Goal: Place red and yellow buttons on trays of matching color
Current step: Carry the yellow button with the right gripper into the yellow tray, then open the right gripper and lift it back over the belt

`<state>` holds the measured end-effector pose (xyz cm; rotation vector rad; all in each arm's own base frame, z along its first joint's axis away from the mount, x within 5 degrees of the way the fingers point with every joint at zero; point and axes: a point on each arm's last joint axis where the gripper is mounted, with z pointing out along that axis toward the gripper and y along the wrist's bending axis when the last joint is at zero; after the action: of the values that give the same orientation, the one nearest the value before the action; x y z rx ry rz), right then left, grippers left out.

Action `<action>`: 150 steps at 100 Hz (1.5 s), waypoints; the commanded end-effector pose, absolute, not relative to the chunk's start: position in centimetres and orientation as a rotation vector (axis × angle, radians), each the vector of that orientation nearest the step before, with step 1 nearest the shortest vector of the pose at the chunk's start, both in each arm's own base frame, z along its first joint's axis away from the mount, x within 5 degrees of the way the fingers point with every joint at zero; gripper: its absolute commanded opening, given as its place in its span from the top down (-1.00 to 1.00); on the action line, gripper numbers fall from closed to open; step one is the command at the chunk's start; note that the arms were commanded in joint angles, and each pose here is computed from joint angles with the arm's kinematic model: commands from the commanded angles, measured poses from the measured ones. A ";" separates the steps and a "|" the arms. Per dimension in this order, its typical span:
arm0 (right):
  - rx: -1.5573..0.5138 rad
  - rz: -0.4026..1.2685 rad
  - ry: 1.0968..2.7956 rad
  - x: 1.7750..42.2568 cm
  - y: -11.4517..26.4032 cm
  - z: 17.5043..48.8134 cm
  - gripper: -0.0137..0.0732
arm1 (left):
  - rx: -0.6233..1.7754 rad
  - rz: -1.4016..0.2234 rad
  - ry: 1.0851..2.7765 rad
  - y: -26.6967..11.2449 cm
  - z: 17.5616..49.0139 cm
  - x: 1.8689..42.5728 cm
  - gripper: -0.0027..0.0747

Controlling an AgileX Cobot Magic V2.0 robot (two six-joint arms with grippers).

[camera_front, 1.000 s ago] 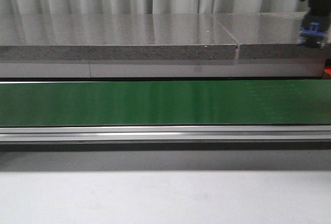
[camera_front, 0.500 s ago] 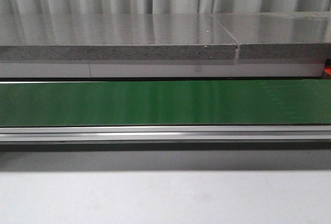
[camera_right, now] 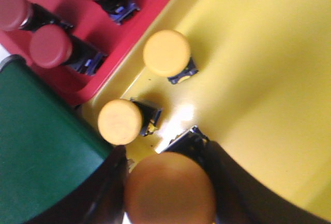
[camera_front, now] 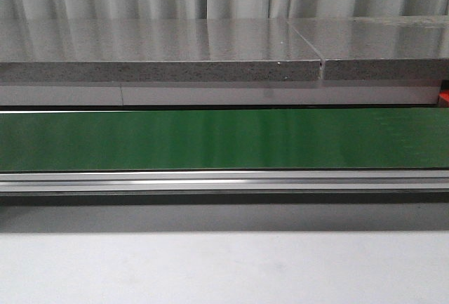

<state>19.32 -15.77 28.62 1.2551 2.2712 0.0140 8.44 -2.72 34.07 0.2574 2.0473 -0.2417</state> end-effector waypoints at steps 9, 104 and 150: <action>1.261 -0.038 2.139 18.7 -16.4 28.9 0.45 | 0.244 -0.271 1.963 -2.9 35.4 8.6 0.99; 1.305 -0.072 2.171 20.5 -18.6 23.4 -0.19 | 0.244 -0.271 1.963 -2.9 35.4 8.6 0.99; 1.280 -0.090 2.145 20.3 -18.5 24.2 -0.51 | 0.244 -0.271 1.963 -2.9 35.4 8.6 0.99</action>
<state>20.35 -18.15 21.95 1.3396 2.2427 -0.0420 8.44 -2.72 34.07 0.2590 2.0470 -0.2407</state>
